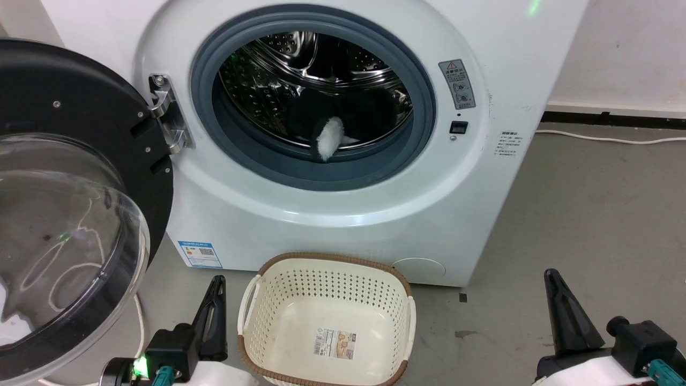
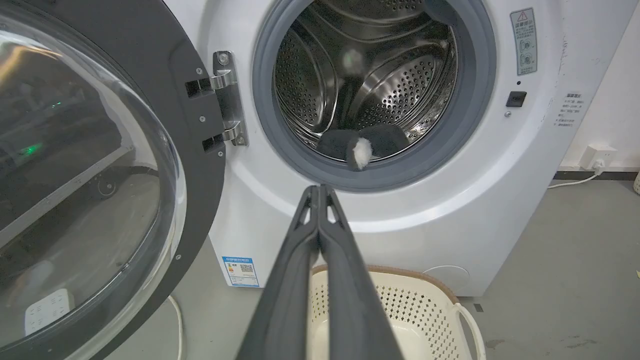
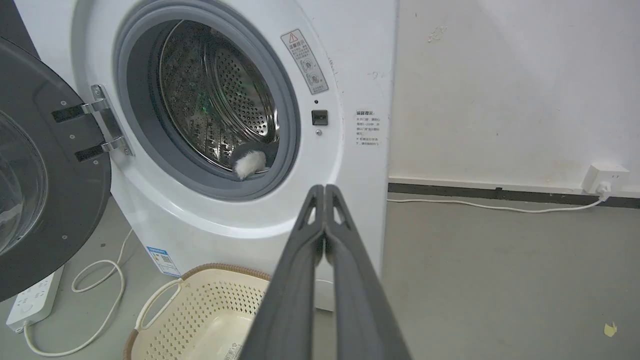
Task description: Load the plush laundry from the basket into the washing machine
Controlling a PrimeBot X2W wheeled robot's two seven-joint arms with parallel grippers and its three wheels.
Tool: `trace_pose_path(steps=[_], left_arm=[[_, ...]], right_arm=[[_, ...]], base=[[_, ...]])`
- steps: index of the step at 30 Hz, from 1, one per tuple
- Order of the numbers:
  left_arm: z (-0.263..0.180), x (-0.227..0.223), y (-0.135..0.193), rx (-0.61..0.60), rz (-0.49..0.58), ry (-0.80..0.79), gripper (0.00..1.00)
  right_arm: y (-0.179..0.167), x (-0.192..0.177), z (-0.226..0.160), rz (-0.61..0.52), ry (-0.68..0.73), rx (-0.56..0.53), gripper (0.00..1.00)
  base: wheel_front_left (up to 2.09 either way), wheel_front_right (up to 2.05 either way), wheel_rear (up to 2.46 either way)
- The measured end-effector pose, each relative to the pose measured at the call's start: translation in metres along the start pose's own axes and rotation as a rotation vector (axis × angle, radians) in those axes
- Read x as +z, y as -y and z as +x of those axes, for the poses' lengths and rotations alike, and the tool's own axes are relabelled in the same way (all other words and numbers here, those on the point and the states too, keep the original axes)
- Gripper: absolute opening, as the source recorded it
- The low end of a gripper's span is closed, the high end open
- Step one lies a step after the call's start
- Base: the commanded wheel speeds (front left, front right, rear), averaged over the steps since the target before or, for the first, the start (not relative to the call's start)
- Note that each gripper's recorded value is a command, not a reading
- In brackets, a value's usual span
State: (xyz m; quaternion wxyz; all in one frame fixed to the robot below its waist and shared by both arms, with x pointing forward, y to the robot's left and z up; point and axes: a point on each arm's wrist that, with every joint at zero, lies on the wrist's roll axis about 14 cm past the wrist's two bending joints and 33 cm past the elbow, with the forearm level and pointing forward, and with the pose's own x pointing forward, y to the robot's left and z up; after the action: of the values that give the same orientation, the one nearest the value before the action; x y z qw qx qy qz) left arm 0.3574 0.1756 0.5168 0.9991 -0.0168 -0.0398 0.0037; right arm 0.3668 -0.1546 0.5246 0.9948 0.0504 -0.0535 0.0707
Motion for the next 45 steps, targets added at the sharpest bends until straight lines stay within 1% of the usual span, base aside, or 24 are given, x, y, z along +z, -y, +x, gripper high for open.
trace_pose_path(steps=[45], left_arm=[[0.0047,-0.0002,-0.0007,-0.007,0.038,-0.052,0.0]], right_arm=[[0.0023,-0.004,-0.0009,-0.063,-0.072,-0.002,0.0]], base=[[0.0,0.0,0.0]])
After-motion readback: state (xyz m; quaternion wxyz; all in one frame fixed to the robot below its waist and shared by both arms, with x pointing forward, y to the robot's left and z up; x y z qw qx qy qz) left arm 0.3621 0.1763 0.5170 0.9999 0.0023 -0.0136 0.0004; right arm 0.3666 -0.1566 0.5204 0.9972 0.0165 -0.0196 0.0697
